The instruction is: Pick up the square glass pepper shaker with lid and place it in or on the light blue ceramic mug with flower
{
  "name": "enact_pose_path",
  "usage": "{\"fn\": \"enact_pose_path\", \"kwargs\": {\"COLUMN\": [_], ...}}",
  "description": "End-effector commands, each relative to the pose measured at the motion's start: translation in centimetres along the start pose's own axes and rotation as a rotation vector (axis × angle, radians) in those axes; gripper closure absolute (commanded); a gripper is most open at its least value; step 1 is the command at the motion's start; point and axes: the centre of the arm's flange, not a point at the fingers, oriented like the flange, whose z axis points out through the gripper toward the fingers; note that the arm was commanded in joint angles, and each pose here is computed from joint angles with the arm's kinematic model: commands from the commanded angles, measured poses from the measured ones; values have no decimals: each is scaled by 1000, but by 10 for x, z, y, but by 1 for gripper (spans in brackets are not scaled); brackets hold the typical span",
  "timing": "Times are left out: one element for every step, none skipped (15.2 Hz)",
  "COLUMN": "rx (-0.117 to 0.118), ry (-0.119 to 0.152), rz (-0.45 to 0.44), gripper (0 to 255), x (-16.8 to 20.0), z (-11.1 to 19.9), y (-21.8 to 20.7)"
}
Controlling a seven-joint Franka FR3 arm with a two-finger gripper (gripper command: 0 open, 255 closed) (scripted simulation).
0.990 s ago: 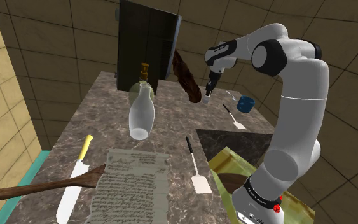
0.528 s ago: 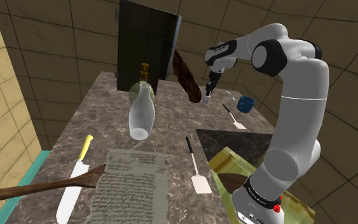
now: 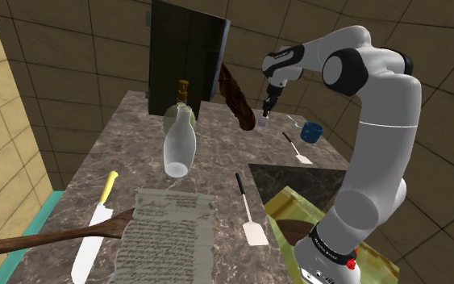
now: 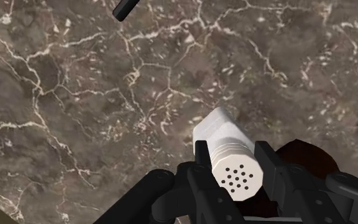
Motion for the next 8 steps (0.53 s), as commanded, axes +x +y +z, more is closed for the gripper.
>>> {"fn": "enact_pose_path", "kwargs": {"rx": [0,0,0,0,0,0,0,0], "ry": [0,0,0,0,0,0,0,0], "rz": [0,0,0,0,0,0,0,0], "gripper": [255,255,255,255,255,255,255,255], "x": [0,0,-1,-1,-1,-1,-1,-1], "z": [-12,-17,-23,-28,-33,-38,-44,-49], "y": [0,0,0,0,0,0,1,1]}}
